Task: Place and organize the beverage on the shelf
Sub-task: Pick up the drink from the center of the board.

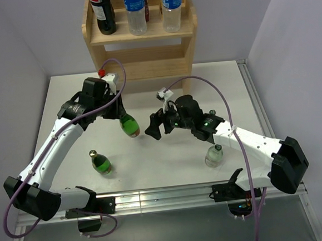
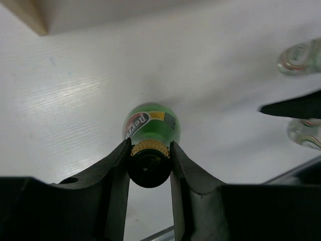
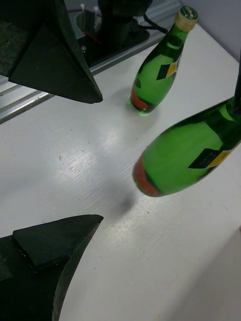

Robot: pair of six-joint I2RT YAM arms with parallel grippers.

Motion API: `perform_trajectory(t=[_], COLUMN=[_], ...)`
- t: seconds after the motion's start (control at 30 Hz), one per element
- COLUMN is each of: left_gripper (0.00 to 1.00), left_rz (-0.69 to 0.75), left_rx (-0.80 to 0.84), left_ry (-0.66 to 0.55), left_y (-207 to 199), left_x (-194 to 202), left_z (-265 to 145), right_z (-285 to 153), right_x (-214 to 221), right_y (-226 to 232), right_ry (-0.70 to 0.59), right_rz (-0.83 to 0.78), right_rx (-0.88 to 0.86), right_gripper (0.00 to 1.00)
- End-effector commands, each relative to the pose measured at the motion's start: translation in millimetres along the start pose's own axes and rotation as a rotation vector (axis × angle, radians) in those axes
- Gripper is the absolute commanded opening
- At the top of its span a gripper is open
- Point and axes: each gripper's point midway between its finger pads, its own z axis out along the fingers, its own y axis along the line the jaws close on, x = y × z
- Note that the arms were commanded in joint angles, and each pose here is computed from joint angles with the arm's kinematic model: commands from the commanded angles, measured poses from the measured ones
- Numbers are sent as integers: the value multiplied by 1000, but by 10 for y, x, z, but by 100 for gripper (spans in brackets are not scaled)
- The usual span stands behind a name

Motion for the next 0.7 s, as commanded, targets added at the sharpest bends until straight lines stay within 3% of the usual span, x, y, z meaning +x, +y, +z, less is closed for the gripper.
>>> perform_trajectory(t=[0.0,0.47,0.67], left_gripper=[0,0,0], left_rz=[55,152,197], left_rx=[210,458,541], left_ry=[-190,-201,-186], left_y=[-492,-1005,-1148], left_x=[-503,-470,-403], left_z=[-525,-1045,-1147], right_z=[105,277,266], right_x=[-304,-151,-143], right_y=[92,437,550], right_ry=[-94,-40,-19], right_rz=[-98,-320,-352], right_rx=[21,-65,-112], right_gripper=[98,98,92])
